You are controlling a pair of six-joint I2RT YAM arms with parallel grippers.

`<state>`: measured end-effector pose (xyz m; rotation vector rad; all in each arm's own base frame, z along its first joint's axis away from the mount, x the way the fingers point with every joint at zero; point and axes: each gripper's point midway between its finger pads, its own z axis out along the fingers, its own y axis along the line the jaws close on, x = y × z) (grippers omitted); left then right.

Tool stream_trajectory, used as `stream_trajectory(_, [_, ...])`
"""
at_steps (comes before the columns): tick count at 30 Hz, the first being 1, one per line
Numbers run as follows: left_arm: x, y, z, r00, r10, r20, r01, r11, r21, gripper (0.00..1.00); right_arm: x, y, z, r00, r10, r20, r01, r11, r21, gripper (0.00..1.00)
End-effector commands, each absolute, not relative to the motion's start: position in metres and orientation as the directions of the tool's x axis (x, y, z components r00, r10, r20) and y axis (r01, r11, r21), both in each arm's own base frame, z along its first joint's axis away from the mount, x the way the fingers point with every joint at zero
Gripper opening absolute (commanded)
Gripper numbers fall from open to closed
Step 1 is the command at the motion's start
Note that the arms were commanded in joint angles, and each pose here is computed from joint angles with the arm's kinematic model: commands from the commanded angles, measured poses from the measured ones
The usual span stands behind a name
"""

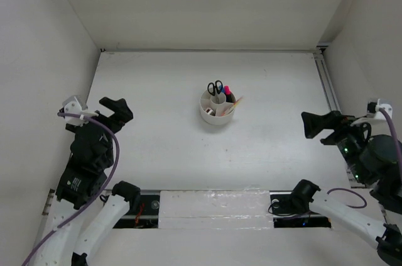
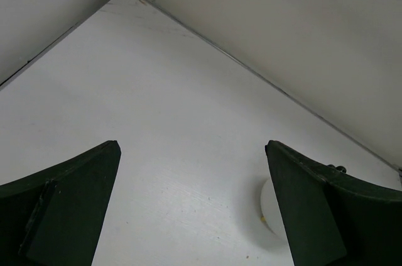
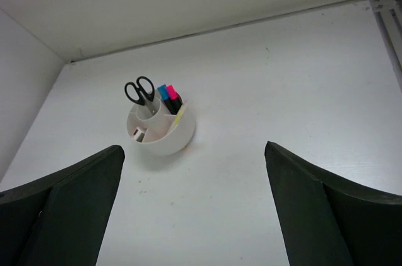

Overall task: Sort the stationery into containers
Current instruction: Reset both arms

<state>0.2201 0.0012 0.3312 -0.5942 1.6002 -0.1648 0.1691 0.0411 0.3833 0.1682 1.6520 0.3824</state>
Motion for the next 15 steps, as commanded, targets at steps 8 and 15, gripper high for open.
stream_trajectory(8, [0.223,-0.012,0.316,-0.039,-0.459,-0.887,-0.204,0.873,-0.443,1.00,0.123,0.002,0.378,-0.097,0.407,-0.908,-0.162,0.894,0.418,1.00])
stream_trajectory(15, [0.231,-0.022,0.311,-0.085,-0.450,-0.889,-0.187,0.883,-0.430,1.00,0.126,0.010,0.378,-0.105,0.389,-0.915,-0.188,0.896,0.402,1.00])
